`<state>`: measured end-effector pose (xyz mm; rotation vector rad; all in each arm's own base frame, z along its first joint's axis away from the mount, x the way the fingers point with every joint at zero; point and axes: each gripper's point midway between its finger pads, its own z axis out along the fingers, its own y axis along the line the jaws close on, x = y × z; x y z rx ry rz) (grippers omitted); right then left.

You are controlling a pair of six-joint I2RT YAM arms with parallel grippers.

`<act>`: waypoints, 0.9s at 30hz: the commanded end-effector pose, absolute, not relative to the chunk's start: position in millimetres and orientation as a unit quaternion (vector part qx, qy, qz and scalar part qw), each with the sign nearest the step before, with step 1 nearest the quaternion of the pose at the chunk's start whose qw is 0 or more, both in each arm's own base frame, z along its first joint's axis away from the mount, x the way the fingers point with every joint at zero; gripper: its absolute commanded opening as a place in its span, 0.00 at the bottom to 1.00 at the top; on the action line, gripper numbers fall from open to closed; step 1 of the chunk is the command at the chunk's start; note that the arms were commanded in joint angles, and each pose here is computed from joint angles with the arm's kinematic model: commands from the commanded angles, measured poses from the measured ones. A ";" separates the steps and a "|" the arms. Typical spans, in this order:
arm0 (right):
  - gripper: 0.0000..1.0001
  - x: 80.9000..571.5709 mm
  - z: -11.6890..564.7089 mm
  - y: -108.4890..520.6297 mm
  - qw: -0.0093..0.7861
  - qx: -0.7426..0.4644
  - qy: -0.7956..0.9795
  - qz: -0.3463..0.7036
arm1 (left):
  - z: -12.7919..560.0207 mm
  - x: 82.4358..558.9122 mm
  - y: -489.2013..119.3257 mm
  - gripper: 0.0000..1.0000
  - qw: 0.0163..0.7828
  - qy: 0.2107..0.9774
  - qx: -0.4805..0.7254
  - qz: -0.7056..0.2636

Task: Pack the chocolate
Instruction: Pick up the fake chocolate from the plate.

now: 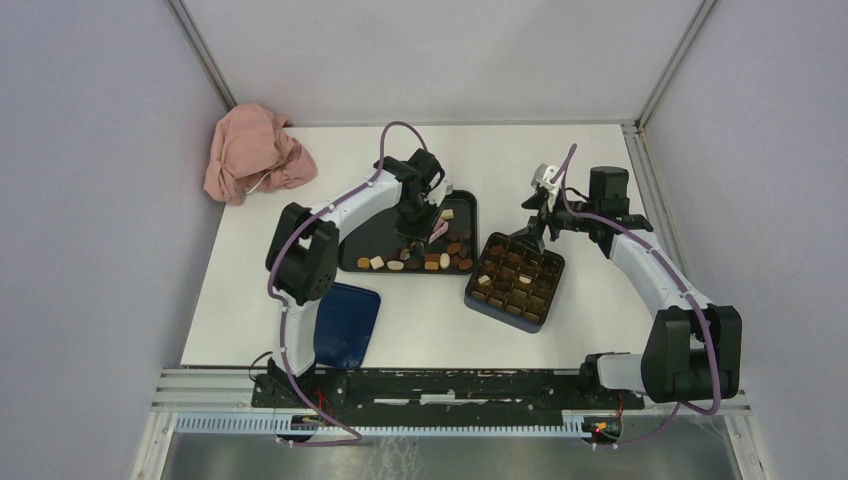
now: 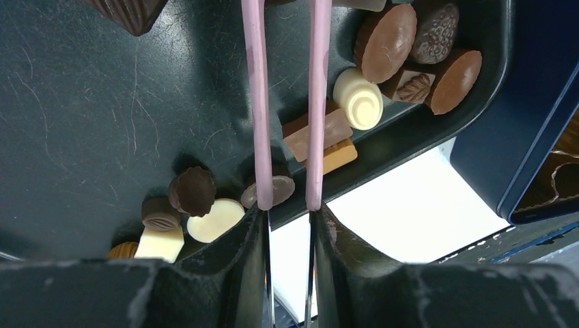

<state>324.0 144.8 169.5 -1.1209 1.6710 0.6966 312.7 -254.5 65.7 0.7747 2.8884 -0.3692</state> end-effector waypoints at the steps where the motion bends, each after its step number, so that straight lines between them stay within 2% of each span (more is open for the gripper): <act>1: 0.90 330.0 193.9 147.4 0.511 -0.477 0.657 0.282 | 74.5 319.3 -260.3 0.34 0.076 0.954 0.262 -0.125; 14: 0.90 328.3 195.0 147.9 0.511 -0.479 0.653 0.286 | 64.1 314.8 -264.3 0.35 0.063 0.953 0.270 -0.120; 20: 0.90 327.0 195.5 147.9 0.510 -0.481 0.652 0.288 | 77.2 320.6 -266.8 0.14 0.086 0.952 0.267 -0.124; 27: 0.90 321.0 198.3 147.4 0.524 -0.503 0.631 0.273 | 105.1 317.7 -271.0 0.06 0.139 0.941 0.264 -0.157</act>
